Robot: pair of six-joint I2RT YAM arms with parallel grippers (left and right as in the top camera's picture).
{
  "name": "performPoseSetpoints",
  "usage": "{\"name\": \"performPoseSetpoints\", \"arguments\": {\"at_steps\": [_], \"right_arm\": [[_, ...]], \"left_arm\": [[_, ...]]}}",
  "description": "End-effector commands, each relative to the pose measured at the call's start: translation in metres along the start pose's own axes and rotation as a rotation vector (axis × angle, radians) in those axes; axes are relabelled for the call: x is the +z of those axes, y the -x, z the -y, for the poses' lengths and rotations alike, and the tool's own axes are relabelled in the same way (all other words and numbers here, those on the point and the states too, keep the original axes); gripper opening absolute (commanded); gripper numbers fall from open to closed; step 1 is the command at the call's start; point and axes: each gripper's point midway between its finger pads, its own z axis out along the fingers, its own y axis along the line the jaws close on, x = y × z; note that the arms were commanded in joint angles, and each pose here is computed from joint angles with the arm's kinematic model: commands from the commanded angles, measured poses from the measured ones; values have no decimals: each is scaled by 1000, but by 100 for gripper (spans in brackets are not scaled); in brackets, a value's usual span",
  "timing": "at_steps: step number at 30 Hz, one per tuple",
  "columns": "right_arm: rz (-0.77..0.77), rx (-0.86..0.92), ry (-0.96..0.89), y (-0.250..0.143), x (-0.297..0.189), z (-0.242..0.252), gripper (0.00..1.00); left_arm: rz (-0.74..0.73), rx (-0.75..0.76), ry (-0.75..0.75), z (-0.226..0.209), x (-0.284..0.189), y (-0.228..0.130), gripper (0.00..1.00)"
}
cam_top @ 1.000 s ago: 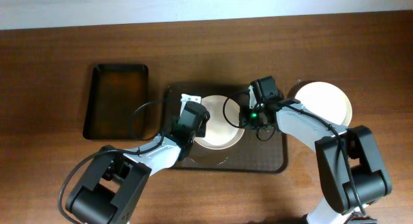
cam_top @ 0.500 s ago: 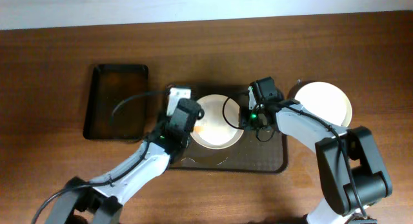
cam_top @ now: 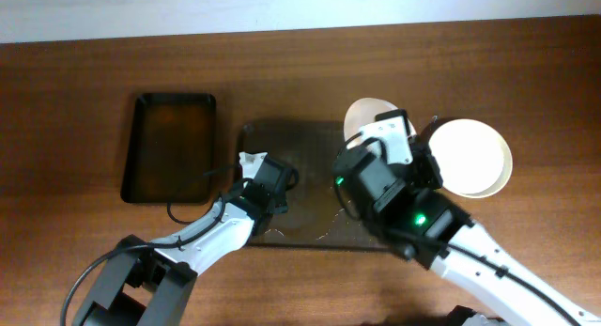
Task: Clean dirty plates on tray and stack at the side
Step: 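Carry the plate with the right gripper onto the right-side stack and release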
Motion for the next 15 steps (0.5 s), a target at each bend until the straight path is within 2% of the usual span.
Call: {"name": "performPoseSetpoints", "arguments": {"at_steps": [1, 3, 8, 11, 13, 15], "right_arm": [[115, -138, -294, 28, -34, 40, 4], [128, -189, -297, 33, -39, 36, 4], [128, -190, -292, 33, -39, 35, 4], [129, -181, -177, 32, -33, 16, 4], [115, -89, -82, 28, -26, 3, 4], [37, 17, 39, 13, -6, -8, 4]], "left_arm": [[-55, -6, -24, 4, 6, -13, 0], [-55, -6, -24, 4, 6, -13, 0], [-55, -6, -24, 4, 6, -13, 0], [-55, -6, -24, 4, 6, -13, 0], [-55, -6, -24, 4, 6, -13, 0], [-56, -5, -23, 4, 6, -13, 0]]}}
